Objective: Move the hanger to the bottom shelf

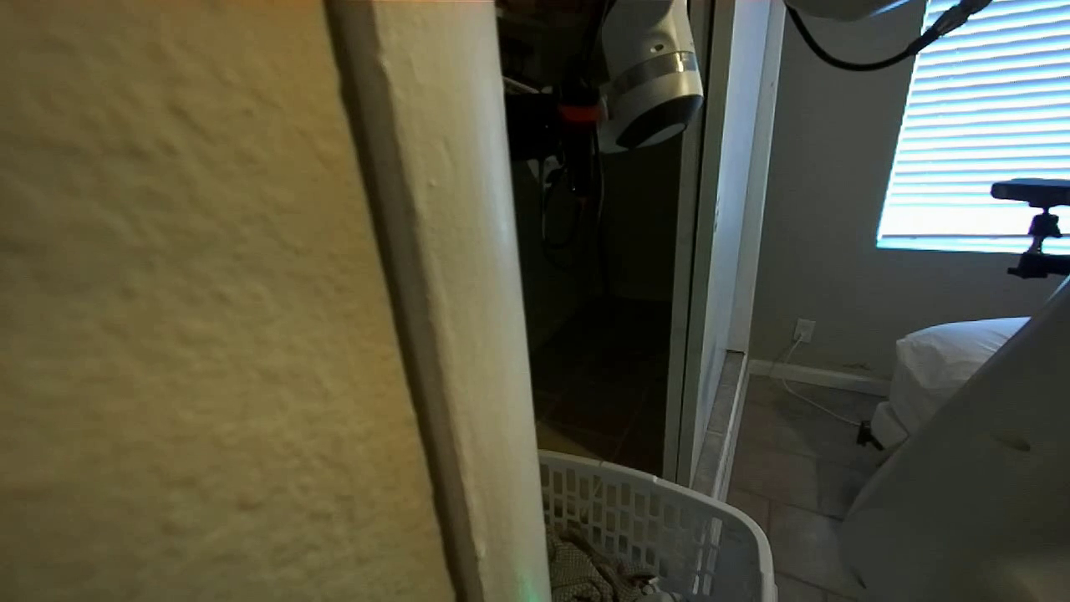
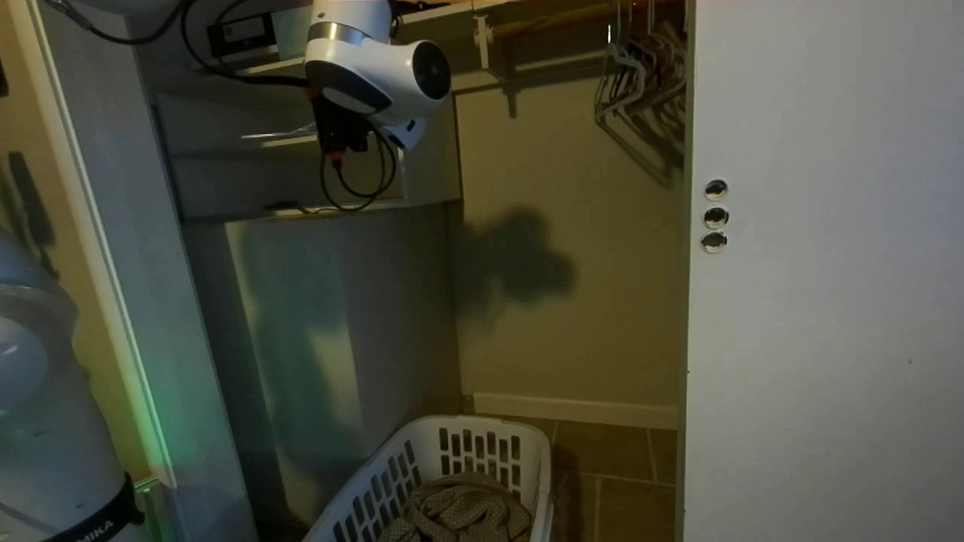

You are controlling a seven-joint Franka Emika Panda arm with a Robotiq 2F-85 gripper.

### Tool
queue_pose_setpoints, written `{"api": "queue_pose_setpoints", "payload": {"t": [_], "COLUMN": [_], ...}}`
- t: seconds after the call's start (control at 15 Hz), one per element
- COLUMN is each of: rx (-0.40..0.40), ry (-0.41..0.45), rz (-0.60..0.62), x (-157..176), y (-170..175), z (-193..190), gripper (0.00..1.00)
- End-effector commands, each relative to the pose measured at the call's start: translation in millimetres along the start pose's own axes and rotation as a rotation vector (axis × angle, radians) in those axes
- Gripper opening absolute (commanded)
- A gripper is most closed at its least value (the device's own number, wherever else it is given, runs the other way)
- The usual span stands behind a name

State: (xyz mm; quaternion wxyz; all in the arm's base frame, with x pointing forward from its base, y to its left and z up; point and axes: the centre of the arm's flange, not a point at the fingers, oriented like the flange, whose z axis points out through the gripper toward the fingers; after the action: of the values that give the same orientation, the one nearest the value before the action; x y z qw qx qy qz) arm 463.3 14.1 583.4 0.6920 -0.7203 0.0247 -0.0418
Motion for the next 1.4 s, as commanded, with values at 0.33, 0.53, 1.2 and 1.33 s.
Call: {"api": "queue_pose_setpoints", "payload": {"t": [0.33,0.53,1.2,1.33], "rx": [-0.013,-0.020,0.024,0.034], "ry": [-0.135,-0.171,-0.221,-0.219], "rz": [-0.003,0.003,0.026,0.056], "x": [-29.4,-38.9,-54.0,-56.8], "y": [32.3,39.7,56.4,66.3], "z": [-30.6,-39.1,-65.9,-72.2], "gripper": [0.03,0.03,0.03,0.03]}}
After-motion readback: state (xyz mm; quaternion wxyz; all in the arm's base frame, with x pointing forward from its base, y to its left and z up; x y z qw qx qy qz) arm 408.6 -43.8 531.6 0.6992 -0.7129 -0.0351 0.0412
